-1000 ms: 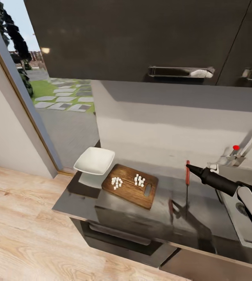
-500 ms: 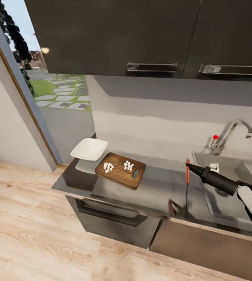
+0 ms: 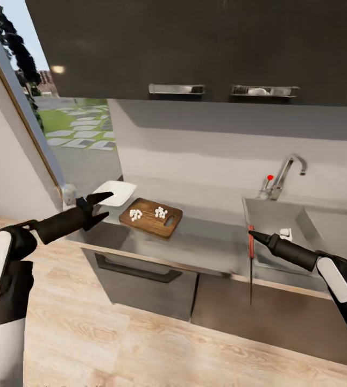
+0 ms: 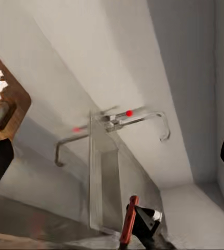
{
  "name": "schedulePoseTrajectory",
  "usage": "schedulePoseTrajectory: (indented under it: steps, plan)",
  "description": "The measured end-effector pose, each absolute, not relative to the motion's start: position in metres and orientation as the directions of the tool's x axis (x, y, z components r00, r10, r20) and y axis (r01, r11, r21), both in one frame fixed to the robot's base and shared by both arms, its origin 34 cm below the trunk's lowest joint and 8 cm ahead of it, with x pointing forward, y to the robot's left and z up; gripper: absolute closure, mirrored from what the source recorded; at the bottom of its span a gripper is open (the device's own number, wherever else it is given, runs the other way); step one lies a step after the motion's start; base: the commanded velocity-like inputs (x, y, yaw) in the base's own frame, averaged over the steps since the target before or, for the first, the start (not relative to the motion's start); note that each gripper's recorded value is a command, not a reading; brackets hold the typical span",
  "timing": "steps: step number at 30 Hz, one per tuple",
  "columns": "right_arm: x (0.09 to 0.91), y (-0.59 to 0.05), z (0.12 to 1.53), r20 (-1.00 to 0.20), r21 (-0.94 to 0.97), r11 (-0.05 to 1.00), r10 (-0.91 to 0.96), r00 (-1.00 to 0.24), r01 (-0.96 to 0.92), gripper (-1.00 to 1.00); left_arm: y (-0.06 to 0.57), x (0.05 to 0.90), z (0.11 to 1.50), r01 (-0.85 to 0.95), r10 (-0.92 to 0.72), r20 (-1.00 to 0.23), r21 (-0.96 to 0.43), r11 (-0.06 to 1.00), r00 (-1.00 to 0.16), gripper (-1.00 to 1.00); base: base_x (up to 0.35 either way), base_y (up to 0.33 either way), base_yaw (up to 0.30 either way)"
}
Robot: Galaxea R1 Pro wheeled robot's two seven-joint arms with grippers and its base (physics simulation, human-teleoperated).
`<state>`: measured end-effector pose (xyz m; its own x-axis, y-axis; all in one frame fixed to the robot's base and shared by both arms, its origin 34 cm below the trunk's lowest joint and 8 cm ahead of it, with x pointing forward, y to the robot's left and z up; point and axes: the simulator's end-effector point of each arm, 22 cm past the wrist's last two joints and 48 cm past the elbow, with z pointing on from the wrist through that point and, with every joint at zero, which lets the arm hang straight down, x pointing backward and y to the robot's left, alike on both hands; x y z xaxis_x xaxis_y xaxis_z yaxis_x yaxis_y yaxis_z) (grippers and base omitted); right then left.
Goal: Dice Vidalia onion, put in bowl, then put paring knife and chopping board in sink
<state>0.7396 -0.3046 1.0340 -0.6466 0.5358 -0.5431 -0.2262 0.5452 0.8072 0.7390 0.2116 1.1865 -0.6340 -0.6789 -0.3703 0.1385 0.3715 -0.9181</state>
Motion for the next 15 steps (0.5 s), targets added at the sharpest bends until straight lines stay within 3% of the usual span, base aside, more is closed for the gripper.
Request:
schedulePoseTrajectory:
  steps: [2,4,8,15]
  plan:
    - [0.74,-0.305,1.033,-0.544,0.805,0.55,0.535,-0.647,-0.222,1.0,0.122,0.744,1.194,0.147,-0.57,-0.394,-0.891,0.429,-0.721,-1.0,-0.099,-0.063,-0.249]
    - [0.742,-0.31,1.028,-0.545,0.795,0.574,0.536,-0.645,-0.195,1.0,0.071,0.74,1.198,0.155,-0.502,-0.413,-0.865,0.478,-0.76,-1.0,-0.051,-0.032,-0.249]
    - [0.757,-0.348,1.004,-0.564,0.706,0.707,0.539,-0.625,-0.028,1.0,-0.036,0.708,1.197,0.176,-0.393,-0.435,-0.82,0.545,-0.81,-1.0,-0.015,-0.009,-0.202]
    - [0.775,-0.38,1.013,-0.611,0.619,0.784,0.524,-0.593,0.055,1.0,-0.105,0.662,1.179,0.186,-0.341,-0.45,-0.787,0.588,-0.825,-1.0,0.032,-0.032,-0.113]
